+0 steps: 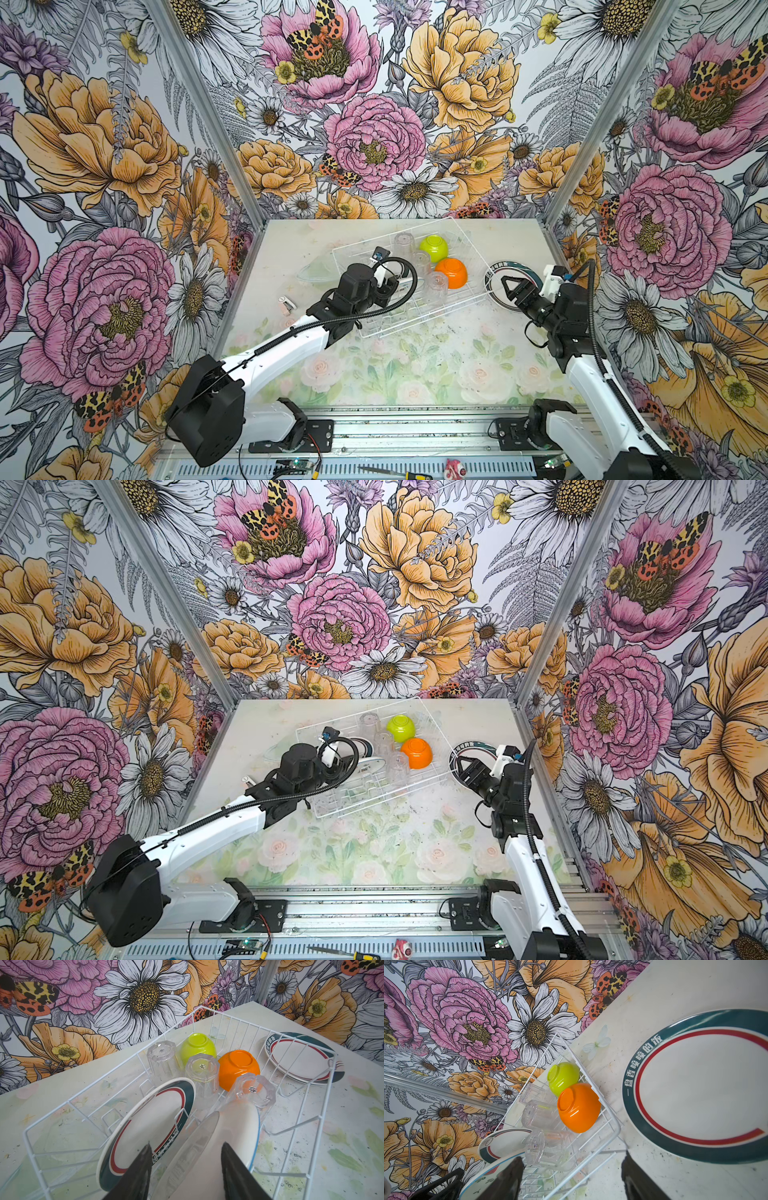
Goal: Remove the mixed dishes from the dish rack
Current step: 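Close the left gripper on the watermelon-print plate rim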
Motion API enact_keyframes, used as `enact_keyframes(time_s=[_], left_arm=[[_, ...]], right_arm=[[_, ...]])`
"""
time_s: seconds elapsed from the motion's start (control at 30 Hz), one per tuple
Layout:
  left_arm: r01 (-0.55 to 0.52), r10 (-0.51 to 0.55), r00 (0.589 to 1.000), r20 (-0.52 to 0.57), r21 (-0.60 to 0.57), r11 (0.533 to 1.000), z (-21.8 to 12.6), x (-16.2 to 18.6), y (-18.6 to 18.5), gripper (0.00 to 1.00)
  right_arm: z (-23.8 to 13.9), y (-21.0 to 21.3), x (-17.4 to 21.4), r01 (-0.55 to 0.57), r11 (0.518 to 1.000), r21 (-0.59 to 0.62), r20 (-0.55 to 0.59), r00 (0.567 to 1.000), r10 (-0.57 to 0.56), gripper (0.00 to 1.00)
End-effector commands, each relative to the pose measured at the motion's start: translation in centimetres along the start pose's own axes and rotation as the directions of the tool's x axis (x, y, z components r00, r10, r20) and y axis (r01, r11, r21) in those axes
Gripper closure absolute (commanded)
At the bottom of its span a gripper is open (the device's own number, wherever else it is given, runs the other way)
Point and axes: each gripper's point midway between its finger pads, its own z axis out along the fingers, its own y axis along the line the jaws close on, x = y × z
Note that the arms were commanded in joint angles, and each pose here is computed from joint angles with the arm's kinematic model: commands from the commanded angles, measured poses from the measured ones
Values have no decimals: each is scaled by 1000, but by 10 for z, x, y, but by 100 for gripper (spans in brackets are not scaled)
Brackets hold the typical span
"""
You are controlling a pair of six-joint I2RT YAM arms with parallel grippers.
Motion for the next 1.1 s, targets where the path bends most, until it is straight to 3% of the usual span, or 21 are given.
enact_keyframes(time_s=[0.0,0.33,0.5,0.73,0.9,1.07], left_arm=[[-57,60,995,-82,36,998,4,19,-11,46],[-6,7,1000,-27,42,999,-22,-7,-17,34],[-22,23,999,-41,35,999,-24,10,-18,29],[-66,60,988,-140,-35,997,0,34,-6,29],[-98,81,978,-194,-79,992,18,44,2,39],[-101,83,976,-200,-85,991,30,42,6,56]], right_arm=[[-1,14,-14,19,1000,-19,30,999,-19,24],[4,14,-16,11,1000,-17,15,1000,-11,24],[4,15,-16,11,1000,-17,17,1000,-11,24],[4,15,-14,10,1000,-19,9,1000,-10,24],[4,17,-16,17,1000,-21,13,1000,-17,24],[7,17,-17,22,1000,-19,6,1000,-22,24]])
